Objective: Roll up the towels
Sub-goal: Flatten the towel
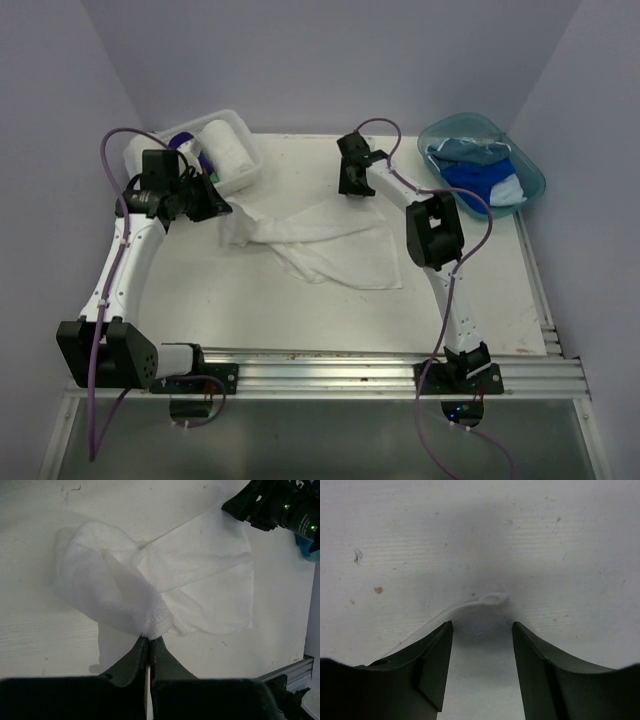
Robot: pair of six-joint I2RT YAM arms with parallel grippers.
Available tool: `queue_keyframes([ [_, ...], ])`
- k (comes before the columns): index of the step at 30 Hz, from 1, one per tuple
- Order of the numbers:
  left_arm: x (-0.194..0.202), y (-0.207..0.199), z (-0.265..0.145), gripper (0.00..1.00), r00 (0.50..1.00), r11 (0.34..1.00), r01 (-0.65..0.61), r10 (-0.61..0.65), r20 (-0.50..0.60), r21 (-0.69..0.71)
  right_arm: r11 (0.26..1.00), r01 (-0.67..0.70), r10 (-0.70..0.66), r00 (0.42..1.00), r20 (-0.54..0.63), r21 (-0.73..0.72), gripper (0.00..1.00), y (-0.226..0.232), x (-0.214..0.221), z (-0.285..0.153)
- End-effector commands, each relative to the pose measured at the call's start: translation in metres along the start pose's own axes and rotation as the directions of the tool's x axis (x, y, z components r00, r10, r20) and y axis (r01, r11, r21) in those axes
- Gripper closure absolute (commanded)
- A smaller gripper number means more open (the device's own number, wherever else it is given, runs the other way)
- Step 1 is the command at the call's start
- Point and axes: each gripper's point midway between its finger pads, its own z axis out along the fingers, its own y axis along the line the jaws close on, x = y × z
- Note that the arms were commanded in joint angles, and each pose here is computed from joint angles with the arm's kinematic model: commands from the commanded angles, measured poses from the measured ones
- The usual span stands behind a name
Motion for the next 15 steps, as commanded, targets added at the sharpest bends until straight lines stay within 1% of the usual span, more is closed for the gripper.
queue_keyframes([
  [1,0.002,-0.003,-0.008,1.00,1.000,0.999,-0.025,0.025,0.006,0.020,0.999,-0.026,0.025,0.998,0.050,0.022,0.46,0.001,-0.018,-0.001],
  [3,0.003,-0.003,-0.008,1.00,1.000,0.999,-0.027,0.027,0.004,0.018,0.999,-0.021,0.019,0.998,0.056,0.029,0.50,-0.001,-0.019,-0.001],
  [6,0.004,-0.002,-0.008,1.00,1.000,0.999,-0.028,0.027,0.006,0.017,0.999,-0.016,0.014,0.998,0.059,0.029,0.62,-0.001,-0.019,0.000],
  [7,0.004,-0.002,-0.008,1.00,1.000,0.999,-0.028,0.027,0.006,0.017,1.000,-0.013,0.011,0.998,0.058,0.027,0.70,0.000,-0.019,0.000],
  [9,0.003,-0.002,-0.009,1.00,1.000,0.999,-0.030,0.029,0.009,0.014,1.000,-0.013,0.012,0.999,0.049,0.024,0.79,0.000,-0.017,0.001],
  [10,0.003,-0.002,-0.010,1.00,1.000,1.000,-0.029,0.029,0.008,0.012,1.000,-0.013,0.012,0.999,0.047,0.022,0.87,0.000,-0.016,0.002],
  [11,0.002,-0.003,-0.011,1.00,0.999,0.999,-0.034,0.034,0.013,0.010,1.000,-0.015,0.014,0.999,0.049,0.020,0.91,0.000,-0.017,0.001],
  [12,0.002,-0.002,-0.012,1.00,0.999,0.999,-0.033,0.033,0.013,0.008,1.000,-0.012,0.011,0.999,0.049,0.019,1.00,0.000,-0.018,-0.002],
  [15,0.000,-0.002,-0.013,1.00,0.999,0.999,-0.037,0.037,0.016,0.002,1.000,-0.017,0.016,0.997,0.074,0.007,1.00,-0.001,-0.027,-0.013],
])
